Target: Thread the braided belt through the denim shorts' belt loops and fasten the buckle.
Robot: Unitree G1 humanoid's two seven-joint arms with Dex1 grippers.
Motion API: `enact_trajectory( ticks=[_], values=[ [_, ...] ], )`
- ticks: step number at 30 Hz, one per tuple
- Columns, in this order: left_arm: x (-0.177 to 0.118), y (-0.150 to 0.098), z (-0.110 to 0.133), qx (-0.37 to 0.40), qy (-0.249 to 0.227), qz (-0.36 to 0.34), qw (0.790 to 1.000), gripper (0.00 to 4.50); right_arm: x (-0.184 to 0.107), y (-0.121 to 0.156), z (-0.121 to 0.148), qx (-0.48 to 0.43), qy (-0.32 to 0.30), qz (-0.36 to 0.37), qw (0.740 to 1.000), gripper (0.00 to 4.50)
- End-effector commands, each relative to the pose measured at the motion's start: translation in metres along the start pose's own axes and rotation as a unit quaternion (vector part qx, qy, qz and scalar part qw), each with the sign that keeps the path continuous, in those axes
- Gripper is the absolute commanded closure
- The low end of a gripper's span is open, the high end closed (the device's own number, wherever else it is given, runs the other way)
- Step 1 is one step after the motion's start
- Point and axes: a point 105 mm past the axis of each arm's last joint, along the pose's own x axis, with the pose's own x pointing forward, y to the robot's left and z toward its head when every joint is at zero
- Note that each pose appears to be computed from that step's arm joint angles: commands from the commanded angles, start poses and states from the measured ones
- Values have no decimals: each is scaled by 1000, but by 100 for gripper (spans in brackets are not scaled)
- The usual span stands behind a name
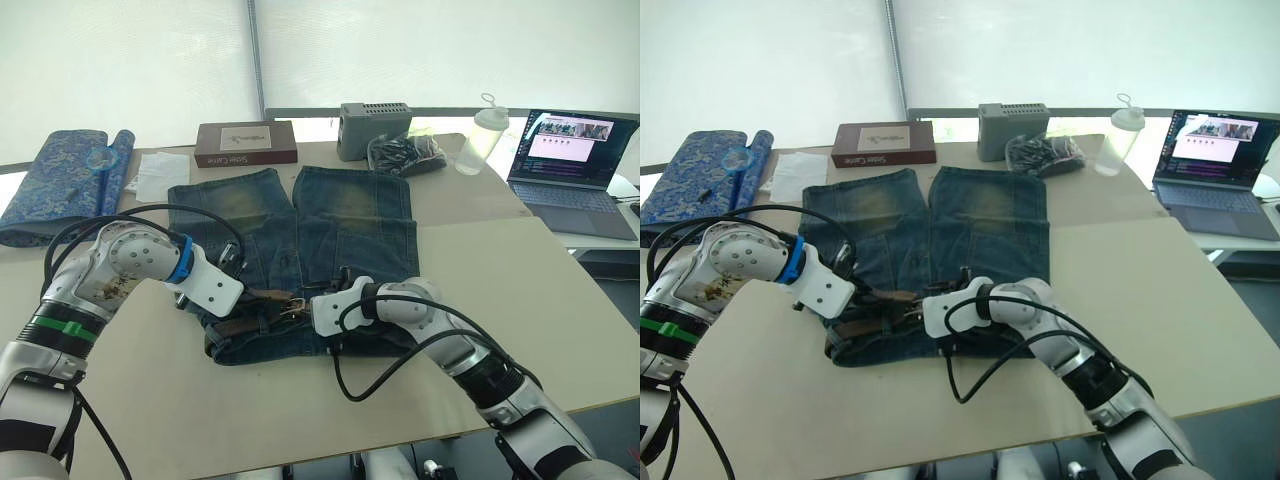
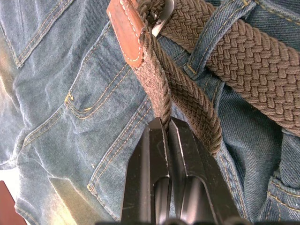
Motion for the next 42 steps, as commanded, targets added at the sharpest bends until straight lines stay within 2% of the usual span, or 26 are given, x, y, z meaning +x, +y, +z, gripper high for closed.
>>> enact_trajectory(
  ticks=[1, 15, 29, 42],
  values=[
    [-6, 11, 5, 31, 3, 8, 999, 450, -4, -19, 8, -17, -10, -43, 999, 247],
    [-13, 26, 5, 72, 4, -20, 997, 450, -2, -29, 18, -7, -24, -83, 996, 247],
    [-4, 43, 15, 83, -13, -40, 996, 450, -3, -27, 25, -6, -40, -79, 996, 247],
    [-20, 45, 1, 86, 7, -96, 992, 450, -5, -24, 22, -8, -34, -75, 997, 247]
  ],
)
